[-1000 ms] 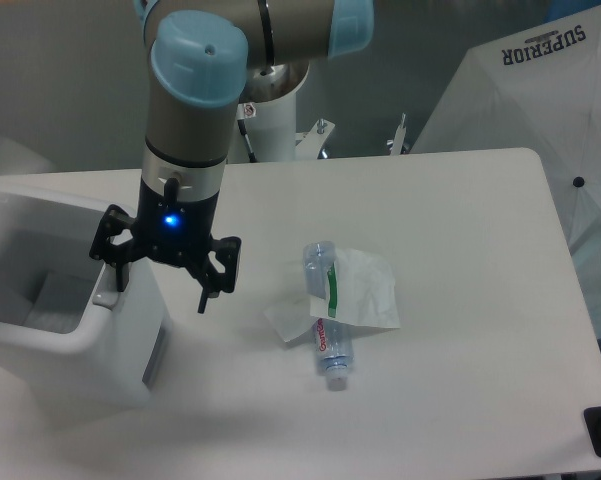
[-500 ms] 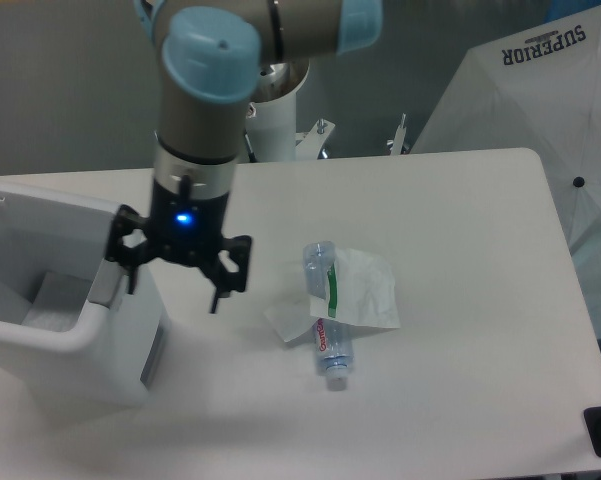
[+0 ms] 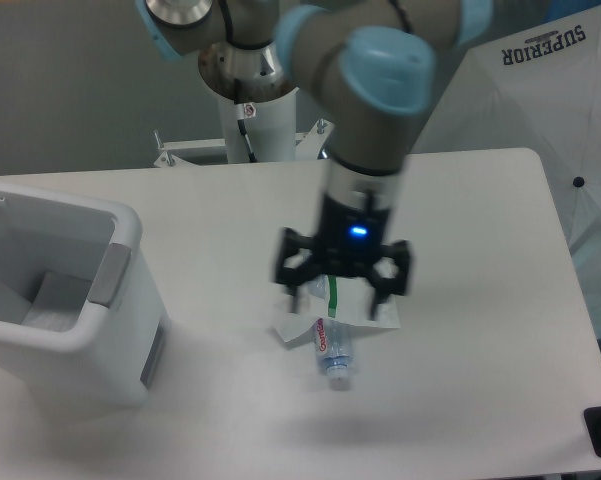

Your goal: Open the trash can

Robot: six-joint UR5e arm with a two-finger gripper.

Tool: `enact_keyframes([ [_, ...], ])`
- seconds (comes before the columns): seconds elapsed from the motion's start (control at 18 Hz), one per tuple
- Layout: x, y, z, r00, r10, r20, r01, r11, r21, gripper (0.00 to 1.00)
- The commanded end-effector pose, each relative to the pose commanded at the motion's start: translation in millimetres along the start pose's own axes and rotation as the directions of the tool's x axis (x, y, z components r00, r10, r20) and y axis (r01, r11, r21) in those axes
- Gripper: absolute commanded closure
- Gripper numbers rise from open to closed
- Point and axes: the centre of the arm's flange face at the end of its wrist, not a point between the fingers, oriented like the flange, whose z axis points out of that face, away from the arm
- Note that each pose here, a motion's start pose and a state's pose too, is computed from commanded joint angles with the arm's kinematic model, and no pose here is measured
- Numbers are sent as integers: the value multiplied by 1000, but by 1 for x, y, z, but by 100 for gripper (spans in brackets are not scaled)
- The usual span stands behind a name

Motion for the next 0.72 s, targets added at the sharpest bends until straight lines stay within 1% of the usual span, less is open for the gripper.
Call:
enact_keyframes([
  [0.11,-18,11,9,998,50,37,-48,998,-51,0],
  [0.17,-29,18,12,997,59,50,-56,996,-75,0],
  [0.28,-43,26,21,995,86,57,-80,991,-107,0],
  [0.33,-49,29,22,990,123,63,-115,986,-123,0],
  [0.44,-63,39,19,973,220,75,-205,965,-162,0],
  [0.56,-79,50,18,951,303,68,-286,940,-189,0],
  [0.72,-99,63,20,923,381,48,-364,908,-207,0],
])
